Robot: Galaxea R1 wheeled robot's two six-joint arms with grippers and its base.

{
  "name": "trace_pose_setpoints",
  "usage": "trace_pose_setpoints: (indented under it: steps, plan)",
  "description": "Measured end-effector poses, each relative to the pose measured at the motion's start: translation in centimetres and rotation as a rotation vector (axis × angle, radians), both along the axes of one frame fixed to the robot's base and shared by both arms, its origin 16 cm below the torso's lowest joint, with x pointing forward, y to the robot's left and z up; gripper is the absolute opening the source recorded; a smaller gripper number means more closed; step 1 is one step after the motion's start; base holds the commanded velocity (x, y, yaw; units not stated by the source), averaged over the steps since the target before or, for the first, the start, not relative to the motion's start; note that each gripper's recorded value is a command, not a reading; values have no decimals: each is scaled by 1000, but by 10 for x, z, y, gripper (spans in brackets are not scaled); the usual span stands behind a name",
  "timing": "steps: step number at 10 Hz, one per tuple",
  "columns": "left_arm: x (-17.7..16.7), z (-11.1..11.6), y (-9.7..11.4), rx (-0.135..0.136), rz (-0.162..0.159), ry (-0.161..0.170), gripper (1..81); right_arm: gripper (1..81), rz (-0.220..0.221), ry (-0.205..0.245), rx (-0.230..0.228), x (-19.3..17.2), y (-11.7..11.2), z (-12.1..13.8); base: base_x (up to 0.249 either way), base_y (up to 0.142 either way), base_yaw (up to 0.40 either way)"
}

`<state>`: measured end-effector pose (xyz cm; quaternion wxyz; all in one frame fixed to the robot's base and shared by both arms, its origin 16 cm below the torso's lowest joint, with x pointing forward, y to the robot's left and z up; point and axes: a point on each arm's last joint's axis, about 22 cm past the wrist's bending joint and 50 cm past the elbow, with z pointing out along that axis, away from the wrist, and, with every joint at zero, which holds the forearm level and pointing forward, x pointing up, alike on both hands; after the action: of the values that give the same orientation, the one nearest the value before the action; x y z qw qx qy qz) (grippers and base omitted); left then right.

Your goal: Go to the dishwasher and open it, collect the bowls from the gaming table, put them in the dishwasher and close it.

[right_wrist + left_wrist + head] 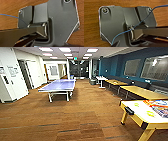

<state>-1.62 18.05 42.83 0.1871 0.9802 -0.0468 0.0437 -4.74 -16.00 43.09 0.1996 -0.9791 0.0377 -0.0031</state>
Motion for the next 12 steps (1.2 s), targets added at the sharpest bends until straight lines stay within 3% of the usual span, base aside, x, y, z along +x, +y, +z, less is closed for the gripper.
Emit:
trace_pose_setpoints:
  steps: [2,4,12]
  plan:
    - [-13,0,-1,-2,-6,23,811,811,-3,-11,-5,6,-3,0,0,0,-394]
    - [4,0,1,0,-2,-6,811,811,2,11,1,-8,0,0,0,0,-395]
    - [-1,0,0,1,-4,3,811,811,2,7,3,-5,2,0,0,0,-395]
